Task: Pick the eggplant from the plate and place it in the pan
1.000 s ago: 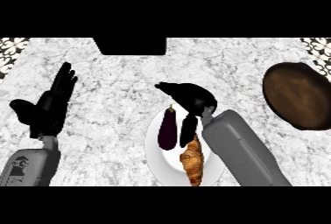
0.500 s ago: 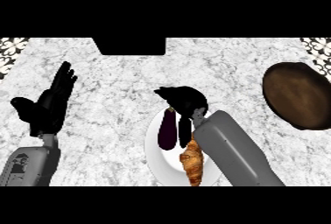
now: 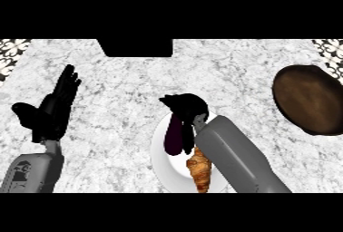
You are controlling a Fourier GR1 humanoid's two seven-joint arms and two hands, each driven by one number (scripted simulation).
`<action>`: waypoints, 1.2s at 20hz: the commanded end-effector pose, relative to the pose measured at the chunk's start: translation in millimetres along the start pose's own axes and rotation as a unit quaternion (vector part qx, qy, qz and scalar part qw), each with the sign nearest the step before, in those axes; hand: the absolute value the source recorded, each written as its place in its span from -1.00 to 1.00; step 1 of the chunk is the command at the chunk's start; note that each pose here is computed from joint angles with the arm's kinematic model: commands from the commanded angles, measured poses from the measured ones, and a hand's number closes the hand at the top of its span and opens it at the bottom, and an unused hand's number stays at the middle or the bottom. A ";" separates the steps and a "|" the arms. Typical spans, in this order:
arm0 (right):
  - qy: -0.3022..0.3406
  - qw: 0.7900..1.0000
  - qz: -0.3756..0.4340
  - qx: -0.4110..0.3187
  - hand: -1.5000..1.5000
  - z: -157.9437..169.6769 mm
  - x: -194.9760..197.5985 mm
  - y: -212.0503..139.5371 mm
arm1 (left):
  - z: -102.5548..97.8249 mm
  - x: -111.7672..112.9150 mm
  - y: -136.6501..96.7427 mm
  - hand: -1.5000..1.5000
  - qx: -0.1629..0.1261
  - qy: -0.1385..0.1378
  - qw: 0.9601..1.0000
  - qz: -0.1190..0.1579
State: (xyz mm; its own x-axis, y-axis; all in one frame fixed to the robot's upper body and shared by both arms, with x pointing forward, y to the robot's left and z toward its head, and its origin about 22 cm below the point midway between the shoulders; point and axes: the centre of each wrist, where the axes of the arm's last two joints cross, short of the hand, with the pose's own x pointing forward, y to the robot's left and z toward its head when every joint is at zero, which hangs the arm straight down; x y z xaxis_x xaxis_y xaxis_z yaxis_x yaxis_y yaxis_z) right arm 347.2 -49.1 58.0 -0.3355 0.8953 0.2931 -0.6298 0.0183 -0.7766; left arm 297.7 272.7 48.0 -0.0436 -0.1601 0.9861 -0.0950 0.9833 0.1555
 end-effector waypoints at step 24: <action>-0.063 0.997 0.045 0.019 1.00 -27.8 -11.6 35.1 | 2.3 12.0 -4.5 0.00 0.005 -0.005 1.000 -0.002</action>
State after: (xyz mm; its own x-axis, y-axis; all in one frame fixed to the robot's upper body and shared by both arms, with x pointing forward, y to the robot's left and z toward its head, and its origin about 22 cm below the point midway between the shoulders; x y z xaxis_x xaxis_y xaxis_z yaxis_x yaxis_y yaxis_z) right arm 349.1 -39.7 17.5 -0.4613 0.8385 0.2901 -0.6374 -0.0858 -0.7657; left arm 299.0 269.8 53.1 -0.0523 -0.1600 0.9857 -0.0926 0.9836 0.1548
